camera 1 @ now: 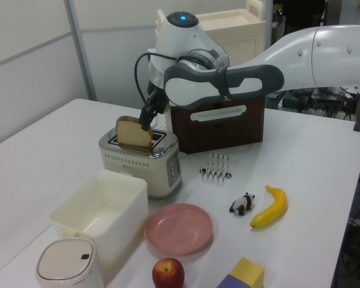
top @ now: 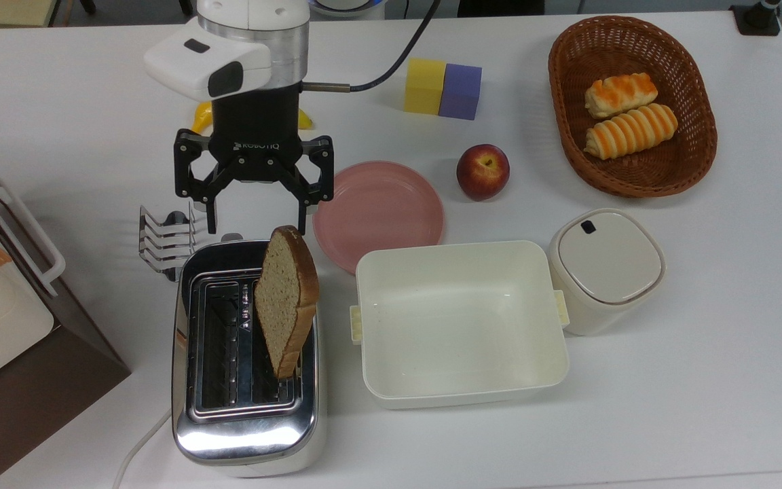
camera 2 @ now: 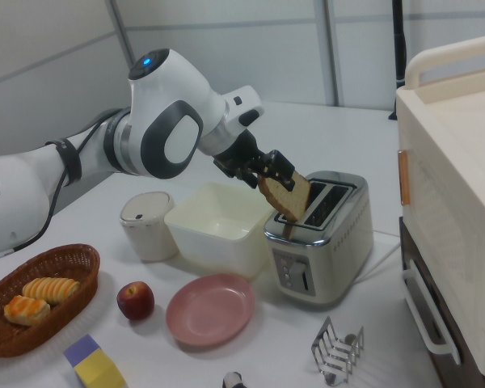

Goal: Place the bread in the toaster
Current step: 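Lower the bread slice into the toaster slot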

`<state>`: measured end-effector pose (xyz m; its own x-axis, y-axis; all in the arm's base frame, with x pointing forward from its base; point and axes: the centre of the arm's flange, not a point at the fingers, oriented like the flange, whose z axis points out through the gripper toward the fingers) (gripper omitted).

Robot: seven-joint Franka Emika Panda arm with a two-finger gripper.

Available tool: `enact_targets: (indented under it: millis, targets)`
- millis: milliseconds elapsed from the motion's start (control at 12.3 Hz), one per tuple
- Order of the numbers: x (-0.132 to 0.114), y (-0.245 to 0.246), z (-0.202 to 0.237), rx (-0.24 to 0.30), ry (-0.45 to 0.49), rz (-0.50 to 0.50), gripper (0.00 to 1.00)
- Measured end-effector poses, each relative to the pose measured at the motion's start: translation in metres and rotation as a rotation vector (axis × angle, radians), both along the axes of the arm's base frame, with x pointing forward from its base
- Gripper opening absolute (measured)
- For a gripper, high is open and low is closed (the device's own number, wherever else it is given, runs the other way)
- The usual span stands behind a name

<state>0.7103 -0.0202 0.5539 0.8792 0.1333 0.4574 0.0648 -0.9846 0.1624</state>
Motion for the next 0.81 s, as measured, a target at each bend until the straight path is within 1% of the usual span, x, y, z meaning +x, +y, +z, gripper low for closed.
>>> enact_targets:
  millis: [326, 814]
  targets:
    - [0.0, -0.003, 0.002, 0.033, -0.007, -0.011, 0.93]
    - [0.0, -0.022, 0.007, 0.041, -0.027, -0.037, 0.93]
